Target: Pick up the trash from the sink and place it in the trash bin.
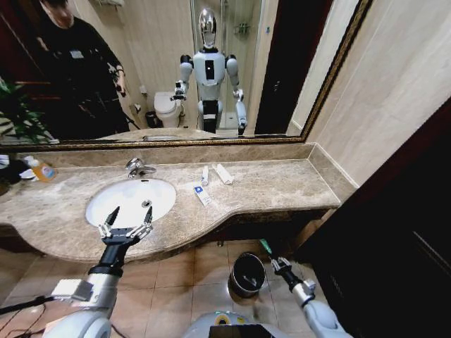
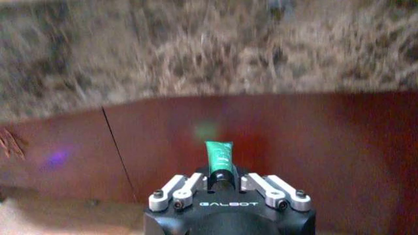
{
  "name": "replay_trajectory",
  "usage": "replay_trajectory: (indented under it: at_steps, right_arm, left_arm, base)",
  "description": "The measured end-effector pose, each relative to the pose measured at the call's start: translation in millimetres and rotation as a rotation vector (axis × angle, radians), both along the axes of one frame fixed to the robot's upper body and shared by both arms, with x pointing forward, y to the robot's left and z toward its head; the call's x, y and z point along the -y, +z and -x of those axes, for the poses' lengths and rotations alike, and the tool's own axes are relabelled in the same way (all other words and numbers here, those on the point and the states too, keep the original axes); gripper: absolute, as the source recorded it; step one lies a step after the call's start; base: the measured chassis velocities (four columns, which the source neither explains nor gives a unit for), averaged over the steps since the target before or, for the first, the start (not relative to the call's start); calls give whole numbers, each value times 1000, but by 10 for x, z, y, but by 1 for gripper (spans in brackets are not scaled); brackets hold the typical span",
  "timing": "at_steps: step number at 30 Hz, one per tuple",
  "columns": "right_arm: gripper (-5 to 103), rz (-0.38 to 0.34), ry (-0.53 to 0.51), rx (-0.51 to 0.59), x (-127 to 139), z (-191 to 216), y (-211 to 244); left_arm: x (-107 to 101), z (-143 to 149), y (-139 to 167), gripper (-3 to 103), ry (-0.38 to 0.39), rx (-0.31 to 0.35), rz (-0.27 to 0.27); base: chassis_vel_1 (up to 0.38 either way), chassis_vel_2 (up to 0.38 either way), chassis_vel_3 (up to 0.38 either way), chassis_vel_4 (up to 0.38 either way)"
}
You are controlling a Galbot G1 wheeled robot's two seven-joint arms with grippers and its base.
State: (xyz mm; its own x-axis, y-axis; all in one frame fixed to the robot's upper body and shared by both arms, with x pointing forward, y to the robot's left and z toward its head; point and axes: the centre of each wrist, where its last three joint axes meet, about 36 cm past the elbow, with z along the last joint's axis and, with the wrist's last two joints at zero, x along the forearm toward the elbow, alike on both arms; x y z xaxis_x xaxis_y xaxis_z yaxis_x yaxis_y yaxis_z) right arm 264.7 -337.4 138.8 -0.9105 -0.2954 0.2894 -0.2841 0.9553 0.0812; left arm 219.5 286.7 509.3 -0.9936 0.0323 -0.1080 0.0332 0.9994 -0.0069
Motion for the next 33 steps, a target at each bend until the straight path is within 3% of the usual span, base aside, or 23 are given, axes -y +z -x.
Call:
replay_trajectory:
  at_steps: [7, 18, 33]
  right_arm:
    - [21, 43, -14, -62, -142, 8, -275]
    - [21, 14, -63, -140, -540, -28, -367]
    - [21, 71, -7, -176, -439, 197, -488]
  left_arm:
    - [0, 0, 0, 100, 0, 0, 0]
    - [0, 0, 0, 100, 0, 0, 0]
    - [0, 0, 0, 100, 0, 0, 0]
  base:
    - [0, 0, 0, 0]
    - [0, 0, 0, 0]
    - [0, 0, 0, 0]
